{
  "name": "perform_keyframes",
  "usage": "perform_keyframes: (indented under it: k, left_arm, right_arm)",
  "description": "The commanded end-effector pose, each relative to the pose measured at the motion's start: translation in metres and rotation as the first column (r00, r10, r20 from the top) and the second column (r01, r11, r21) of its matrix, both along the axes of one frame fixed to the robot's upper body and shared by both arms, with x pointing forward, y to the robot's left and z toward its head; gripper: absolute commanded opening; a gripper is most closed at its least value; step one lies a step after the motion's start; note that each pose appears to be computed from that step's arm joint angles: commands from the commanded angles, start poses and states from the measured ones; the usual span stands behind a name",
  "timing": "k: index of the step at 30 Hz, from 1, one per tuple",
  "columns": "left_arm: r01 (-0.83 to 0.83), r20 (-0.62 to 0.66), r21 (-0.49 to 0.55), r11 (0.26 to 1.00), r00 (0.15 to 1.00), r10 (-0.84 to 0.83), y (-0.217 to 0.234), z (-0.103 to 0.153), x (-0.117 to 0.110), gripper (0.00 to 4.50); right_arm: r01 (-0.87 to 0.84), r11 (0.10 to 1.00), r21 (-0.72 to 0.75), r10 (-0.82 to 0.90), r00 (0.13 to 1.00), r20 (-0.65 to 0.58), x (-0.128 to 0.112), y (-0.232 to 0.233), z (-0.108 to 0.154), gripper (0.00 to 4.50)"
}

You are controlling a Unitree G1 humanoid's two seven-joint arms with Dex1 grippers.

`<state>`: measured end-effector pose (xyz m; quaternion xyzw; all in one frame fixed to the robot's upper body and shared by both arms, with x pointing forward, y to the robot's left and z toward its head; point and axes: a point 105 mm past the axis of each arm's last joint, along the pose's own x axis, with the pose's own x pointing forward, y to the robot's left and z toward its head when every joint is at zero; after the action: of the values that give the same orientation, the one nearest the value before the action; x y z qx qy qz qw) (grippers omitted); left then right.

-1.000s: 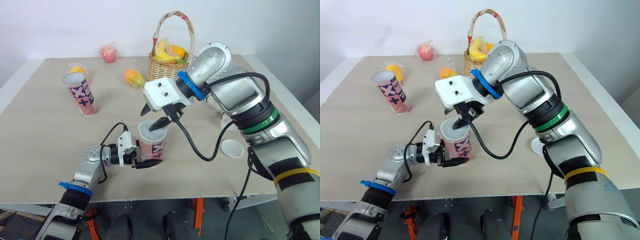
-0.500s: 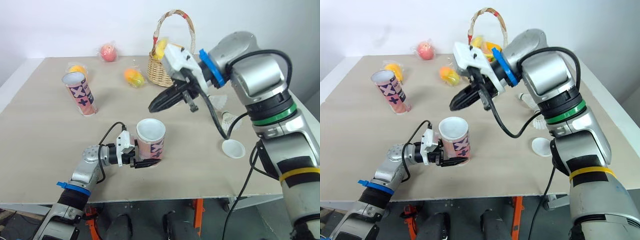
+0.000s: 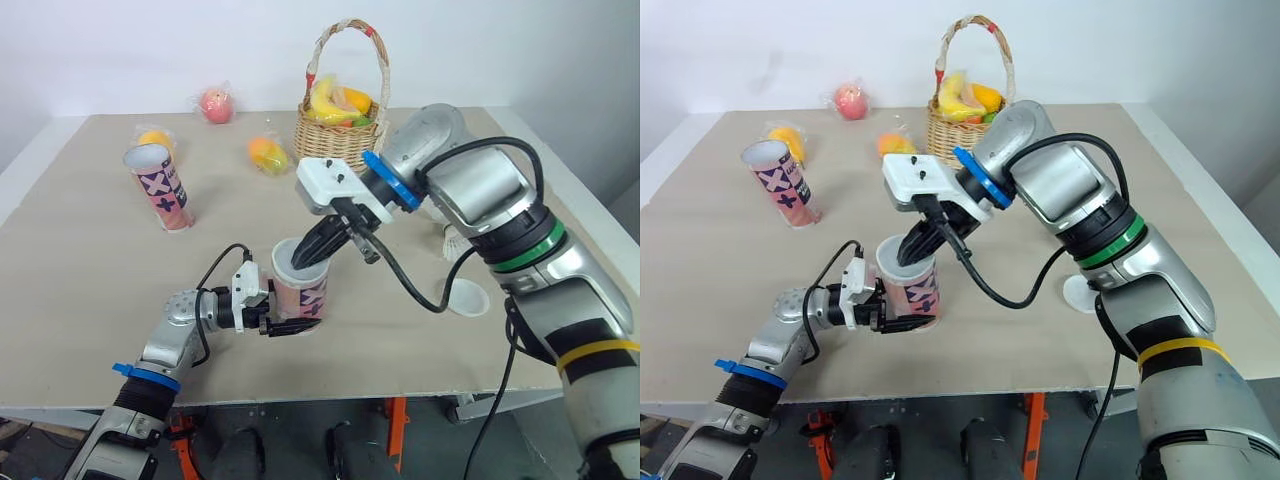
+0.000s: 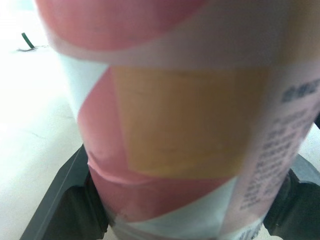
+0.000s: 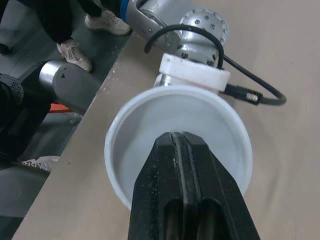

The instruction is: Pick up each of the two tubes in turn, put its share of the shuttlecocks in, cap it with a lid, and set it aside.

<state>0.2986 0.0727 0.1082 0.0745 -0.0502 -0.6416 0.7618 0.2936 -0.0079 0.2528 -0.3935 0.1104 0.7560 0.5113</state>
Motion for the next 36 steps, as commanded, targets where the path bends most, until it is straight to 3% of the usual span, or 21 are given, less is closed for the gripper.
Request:
perform_keyframes:
  k: [1, 6, 9, 12, 16, 20, 23, 25, 29, 33, 36]
  left_arm:
    - [-0.037, -0.017, 0.014, 0.999, 0.999, 0.037, 0.009, -0.003, 0.003, 3.34]
    - [-0.039, -0.019, 0.016, 0.999, 0.999, 0.039, 0.009, -0.003, 0.002, 3.34]
    - [-0.041, -0.020, 0.014, 0.999, 0.999, 0.042, 0.009, -0.002, 0.002, 3.34]
    - [-0.047, -0.021, 0.011, 0.999, 0.999, 0.047, 0.009, -0.002, 0.002, 3.34]
    - [-0.047, -0.021, 0.008, 0.999, 0.999, 0.047, 0.008, -0.003, 0.001, 3.34]
    - [-0.044, -0.020, 0.004, 0.999, 0.999, 0.044, 0.007, -0.003, 0.001, 3.34]
    - [-0.038, -0.019, 0.003, 0.999, 0.999, 0.038, 0.006, -0.003, 0.001, 3.34]
    - [-0.029, -0.016, 0.006, 1.000, 0.999, 0.030, 0.006, -0.003, 0.000, 3.34]
    - [-0.019, 0.026, 0.036, 0.999, 0.999, 0.018, 0.003, -0.002, 0.003, 3.34]
    - [0.016, 0.036, 0.048, 0.999, 0.999, -0.017, -0.002, 0.000, 0.003, 3.34]
    - [0.028, 0.036, 0.034, 0.999, 0.999, -0.029, -0.004, 0.004, 0.005, 4.33]
  right_arm:
    - [-0.064, 0.990, -0.123, 0.069, 0.997, 0.040, -0.004, 0.001, -0.022, 0.04]
    - [-0.035, 0.944, -0.328, 0.122, 0.962, 0.246, 0.020, -0.012, -0.065, 0.04]
    - [-0.051, 0.937, -0.346, 0.151, 0.951, 0.269, 0.023, -0.013, -0.070, 0.04]
    - [-0.062, 0.968, -0.244, 0.115, 0.971, 0.210, 0.020, -0.008, -0.055, 0.04]
    - [-0.037, 0.999, 0.013, 0.035, 0.994, 0.102, 0.016, 0.000, -0.007, 0.04]
    - [0.050, 0.981, 0.187, -0.047, 0.999, -0.021, 0.014, -0.020, 0.032, 1.30]
    - [0.140, 0.957, 0.255, -0.122, 0.989, -0.084, 0.014, -0.040, 0.049, 2.64]
    - [0.184, 0.937, 0.296, -0.153, 0.980, -0.124, 0.010, -0.057, 0.058, 2.89]
    - [0.245, 0.915, 0.320, -0.221, 0.969, -0.109, -0.002, -0.086, 0.047, 2.89]
    - [0.377, 0.877, 0.298, -0.355, 0.926, -0.128, -0.008, -0.107, 0.006, 2.89]
    - [0.452, 0.847, 0.279, -0.422, 0.892, -0.162, -0.013, -0.112, -0.021, 2.97]
